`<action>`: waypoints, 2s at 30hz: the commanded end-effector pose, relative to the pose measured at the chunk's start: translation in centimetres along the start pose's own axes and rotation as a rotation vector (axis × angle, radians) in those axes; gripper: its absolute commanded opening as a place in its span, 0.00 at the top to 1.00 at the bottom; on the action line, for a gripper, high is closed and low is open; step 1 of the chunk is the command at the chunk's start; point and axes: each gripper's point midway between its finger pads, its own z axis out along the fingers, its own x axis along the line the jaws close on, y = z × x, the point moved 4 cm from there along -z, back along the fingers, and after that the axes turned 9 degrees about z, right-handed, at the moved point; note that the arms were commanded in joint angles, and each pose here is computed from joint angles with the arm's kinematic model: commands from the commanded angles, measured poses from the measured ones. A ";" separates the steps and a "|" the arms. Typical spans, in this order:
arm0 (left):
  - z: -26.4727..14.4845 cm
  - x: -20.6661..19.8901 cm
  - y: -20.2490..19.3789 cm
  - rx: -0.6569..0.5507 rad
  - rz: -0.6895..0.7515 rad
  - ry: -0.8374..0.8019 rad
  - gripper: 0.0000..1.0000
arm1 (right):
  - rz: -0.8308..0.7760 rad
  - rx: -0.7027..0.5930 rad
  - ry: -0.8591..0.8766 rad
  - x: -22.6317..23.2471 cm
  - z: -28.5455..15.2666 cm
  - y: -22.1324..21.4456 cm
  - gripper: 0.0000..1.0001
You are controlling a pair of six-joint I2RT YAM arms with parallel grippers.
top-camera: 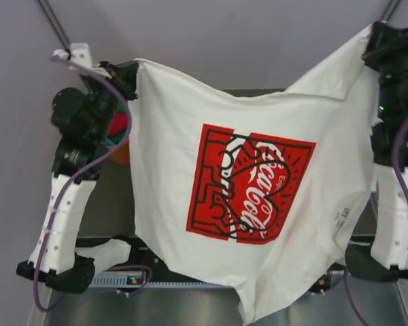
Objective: Fold and stack the t-shirts
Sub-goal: Flatten the tshirt out, then fold the tshirt
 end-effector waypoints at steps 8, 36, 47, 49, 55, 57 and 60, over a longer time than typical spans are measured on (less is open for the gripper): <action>10.3 3.9 -27.6 0.458 0.139 0.120 1.00 | -0.077 0.388 -0.203 -22.9 13.2 -26.7 1.00; 17.3 8.0 -48.4 0.797 0.340 0.075 1.00 | 0.157 0.523 -0.373 -36.7 18.2 -39.5 1.00; 15.2 8.0 -44.7 0.836 0.414 0.064 1.00 | 0.225 0.717 -0.610 -37.7 9.0 -32.9 1.00; 15.1 7.6 -43.7 0.826 0.414 0.050 1.00 | 0.235 0.747 -0.622 -37.6 7.6 -33.1 1.00; 13.8 6.1 -42.4 0.844 0.440 0.017 1.00 | 0.261 0.833 -0.633 -36.0 4.4 -33.2 1.00; 12.8 5.4 -42.9 0.869 0.457 0.008 1.00 | 0.264 0.851 -0.641 -35.7 3.3 -33.2 1.00; 11.4 4.7 -43.3 0.903 0.481 0.003 1.00 | 0.268 0.876 -0.677 -35.6 1.2 -33.0 1.00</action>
